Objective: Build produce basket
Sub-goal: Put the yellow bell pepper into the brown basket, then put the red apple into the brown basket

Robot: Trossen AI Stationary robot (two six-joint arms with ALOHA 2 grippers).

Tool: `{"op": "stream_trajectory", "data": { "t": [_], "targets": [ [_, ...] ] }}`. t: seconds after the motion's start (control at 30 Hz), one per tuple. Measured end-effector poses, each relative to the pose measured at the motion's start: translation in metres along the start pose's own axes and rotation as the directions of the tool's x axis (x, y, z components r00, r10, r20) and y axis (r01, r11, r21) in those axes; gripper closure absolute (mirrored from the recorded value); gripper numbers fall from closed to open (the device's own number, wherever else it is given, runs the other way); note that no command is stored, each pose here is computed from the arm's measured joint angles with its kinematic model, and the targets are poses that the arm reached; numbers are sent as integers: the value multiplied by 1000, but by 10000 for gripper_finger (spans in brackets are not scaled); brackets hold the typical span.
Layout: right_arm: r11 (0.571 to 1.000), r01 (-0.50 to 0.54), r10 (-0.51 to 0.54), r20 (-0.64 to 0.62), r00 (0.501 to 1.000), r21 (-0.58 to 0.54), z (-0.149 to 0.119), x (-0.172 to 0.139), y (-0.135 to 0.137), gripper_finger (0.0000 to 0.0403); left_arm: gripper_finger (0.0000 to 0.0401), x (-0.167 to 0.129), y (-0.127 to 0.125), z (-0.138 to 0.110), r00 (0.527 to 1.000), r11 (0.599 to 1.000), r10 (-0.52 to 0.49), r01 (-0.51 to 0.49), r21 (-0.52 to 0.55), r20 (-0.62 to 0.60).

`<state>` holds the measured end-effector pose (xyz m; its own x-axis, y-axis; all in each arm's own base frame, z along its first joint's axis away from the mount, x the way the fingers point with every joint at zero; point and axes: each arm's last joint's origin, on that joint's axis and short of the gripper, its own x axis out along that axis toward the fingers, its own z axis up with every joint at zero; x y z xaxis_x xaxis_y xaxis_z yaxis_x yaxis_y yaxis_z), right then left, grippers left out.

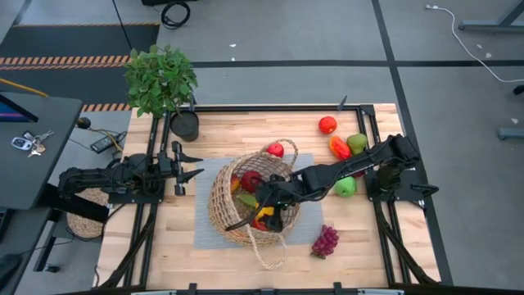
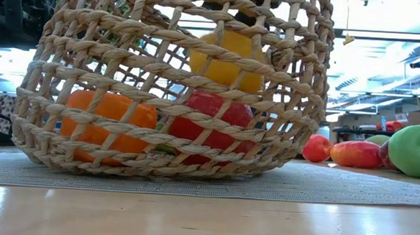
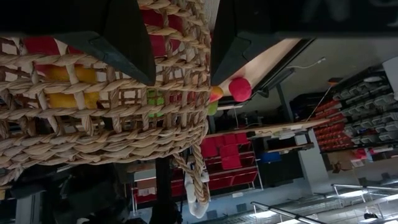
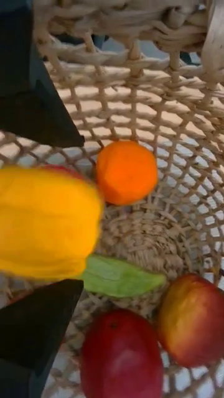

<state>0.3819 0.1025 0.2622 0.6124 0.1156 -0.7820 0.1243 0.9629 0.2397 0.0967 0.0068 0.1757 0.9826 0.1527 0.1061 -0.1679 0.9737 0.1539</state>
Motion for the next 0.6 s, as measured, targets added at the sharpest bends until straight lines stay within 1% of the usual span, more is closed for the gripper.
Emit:
{"op": "stream_trajectory", "data": {
  "t": [0.07, 0.13, 0.2, 0.3, 0.37, 0.43, 0.5, 0.6],
  "targets": [
    [999, 0, 1, -21, 1000, 37, 0, -6, -2, 13, 241, 0, 0, 0, 1000, 1000, 0, 0, 0, 0],
    [998, 8, -5, -49, 999, 66, 2, -20, -3, 6, 241, 0, 0, 0, 1000, 1000, 1, -1, 0, 0],
    [995, 35, -29, -61, 998, 92, 8, -40, -3, 8, 241, 0, 0, 0, 1000, 1000, 0, 0, 0, -1],
    [994, 80, -78, -25, 997, 81, 15, -71, 3, 16, 241, 0, 0, 0, 1000, 1000, 0, 0, 0, -1],
    [993, 75, -72, -31, 997, 89, 14, -88, 7, 22, 241, 0, 0, 0, 1000, 1000, 0, 0, 0, -1],
    [989, 101, -93, -70, 993, 110, 8, -101, 6, 28, 241, 0, 0, 0, 1000, 1000, 1, -1, 0, 0],
    [975, 181, -169, -101, 980, 131, -1, -116, 3, 30, 241, 0, 0, 0, 1000, 1000, 0, 0, 0, 0],
    [928, 330, -303, -162, 939, 174, -19, -135, -7, 31, 241, 0, 0, 0, 1000, 1000, 0, 0, 0, 0]
  ]
}}
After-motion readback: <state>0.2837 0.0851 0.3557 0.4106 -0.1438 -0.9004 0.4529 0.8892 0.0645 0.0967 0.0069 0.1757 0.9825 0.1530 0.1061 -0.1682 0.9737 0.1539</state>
